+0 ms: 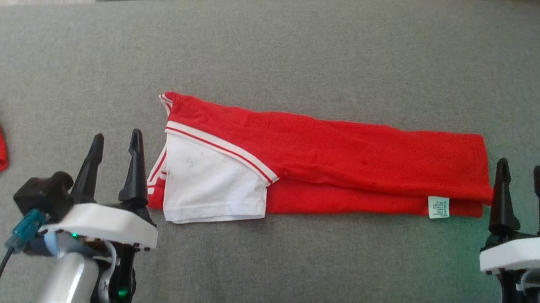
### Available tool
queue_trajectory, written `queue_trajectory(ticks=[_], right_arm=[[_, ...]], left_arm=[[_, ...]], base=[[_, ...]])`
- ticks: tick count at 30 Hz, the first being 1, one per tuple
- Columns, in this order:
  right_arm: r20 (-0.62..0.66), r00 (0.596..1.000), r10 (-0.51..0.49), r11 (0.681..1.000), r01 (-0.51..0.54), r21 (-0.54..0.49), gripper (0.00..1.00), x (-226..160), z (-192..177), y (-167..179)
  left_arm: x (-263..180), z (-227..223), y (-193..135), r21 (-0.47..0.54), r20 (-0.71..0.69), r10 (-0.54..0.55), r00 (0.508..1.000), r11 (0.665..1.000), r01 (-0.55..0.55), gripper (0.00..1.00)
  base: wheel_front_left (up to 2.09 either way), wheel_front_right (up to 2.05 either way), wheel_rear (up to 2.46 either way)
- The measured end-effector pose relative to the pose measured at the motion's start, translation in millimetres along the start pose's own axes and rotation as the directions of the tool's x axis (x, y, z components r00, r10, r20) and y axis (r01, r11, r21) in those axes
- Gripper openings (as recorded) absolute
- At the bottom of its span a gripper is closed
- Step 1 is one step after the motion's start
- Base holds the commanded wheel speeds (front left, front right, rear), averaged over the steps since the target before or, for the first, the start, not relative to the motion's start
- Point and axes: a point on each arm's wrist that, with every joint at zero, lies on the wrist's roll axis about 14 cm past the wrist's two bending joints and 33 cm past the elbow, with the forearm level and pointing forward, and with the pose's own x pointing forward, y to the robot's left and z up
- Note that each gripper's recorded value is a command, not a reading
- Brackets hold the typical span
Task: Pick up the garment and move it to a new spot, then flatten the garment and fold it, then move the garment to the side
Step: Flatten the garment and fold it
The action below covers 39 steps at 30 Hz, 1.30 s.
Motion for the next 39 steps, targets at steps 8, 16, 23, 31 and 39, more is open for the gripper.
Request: queue_trajectory(ticks=[8, 16, 23, 31, 39], right_arm=[[-0.156, 0.981, -0.113, 0.988, 0.127, 0.083, 1.00, 12.0, -40.6, -20.4], [-0.265, 0.953, -0.147, 0.976, 0.184, 0.120, 1.00, 22.4, -70.7, -21.3], [-0.372, 0.916, -0.152, 0.966, 0.217, 0.140, 1.00, 22.0, -97.5, -19.9], [-0.431, 0.895, -0.112, 0.969, 0.195, 0.153, 0.23, 24.1, -108.5, -8.1], [-0.433, 0.894, -0.119, 0.968, 0.201, 0.149, 0.00, 19.6, -105.9, -12.6]], left_arm=[[6.6, -23.2, 7.1, 0.047, -0.056, -0.008, 0.998, 0.999, 0.011, 1.00], [19.6, -20.9, 13.9, 0.058, -0.040, 0.004, 0.999, 0.998, -0.002, 1.00], [21.9, -22.6, 15.2, 0.060, -0.042, 0.003, 0.999, 0.998, -0.001, 1.00], [27.9, -19.4, 12.7, 0.058, -0.029, -0.005, 1.000, 0.998, 0.006, 1.00], [30.6, -10.8, 6.2, 0.056, -0.004, -0.020, 1.000, 0.998, 0.020, 1.00]], base=[[0.00, 0.00, 0.00], [0.00, 0.00, 0.00], [0.00, 0.00, 0.00], [0.00, 0.00, 0.00], [0.00, 0.00, 0.00]])
